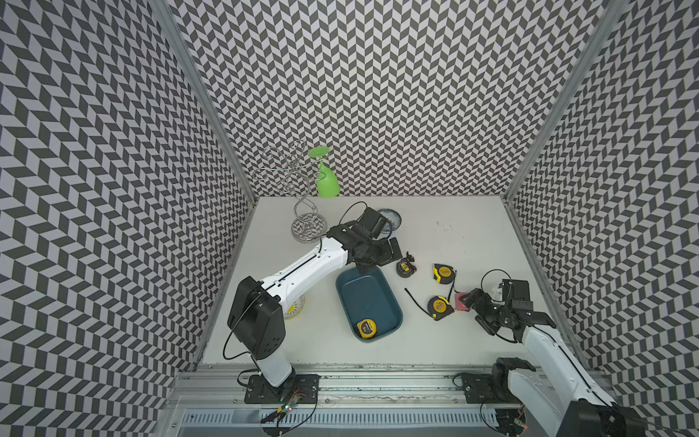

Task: Take the tape measure out of the storage box
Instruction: Place the tape measure at the center of the board, then pick up the tape measure from the storage box.

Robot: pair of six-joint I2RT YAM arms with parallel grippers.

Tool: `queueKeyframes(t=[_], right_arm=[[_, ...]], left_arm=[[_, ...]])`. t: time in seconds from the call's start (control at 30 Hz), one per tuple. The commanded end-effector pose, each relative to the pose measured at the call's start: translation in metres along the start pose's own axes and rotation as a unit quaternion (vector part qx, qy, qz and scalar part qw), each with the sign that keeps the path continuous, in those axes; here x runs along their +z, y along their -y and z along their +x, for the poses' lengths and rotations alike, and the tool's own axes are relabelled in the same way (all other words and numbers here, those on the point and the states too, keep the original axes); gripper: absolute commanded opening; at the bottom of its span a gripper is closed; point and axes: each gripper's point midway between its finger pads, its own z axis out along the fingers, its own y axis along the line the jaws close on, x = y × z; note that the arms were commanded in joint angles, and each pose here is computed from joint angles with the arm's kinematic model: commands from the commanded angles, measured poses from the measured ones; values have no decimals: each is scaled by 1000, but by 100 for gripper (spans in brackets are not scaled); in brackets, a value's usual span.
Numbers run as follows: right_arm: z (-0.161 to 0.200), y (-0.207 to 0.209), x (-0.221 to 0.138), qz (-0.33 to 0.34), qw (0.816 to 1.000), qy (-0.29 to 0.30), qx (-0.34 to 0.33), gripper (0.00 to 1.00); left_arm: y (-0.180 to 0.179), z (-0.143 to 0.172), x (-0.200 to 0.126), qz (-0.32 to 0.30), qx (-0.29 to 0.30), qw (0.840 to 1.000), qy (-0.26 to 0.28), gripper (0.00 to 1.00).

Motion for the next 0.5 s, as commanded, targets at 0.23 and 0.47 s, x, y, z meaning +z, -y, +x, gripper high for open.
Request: queueKeyframes(t=[0.23,0.47], right_arm=[[-21,-37,-30,-17,997,29,-63,100],[-19,-45,-39,-22,997,24,-71,100]], left_arm=[[-58,70,27,-167,207,960,-90,100],[-74,97,16,-146,302,936,-104,97]])
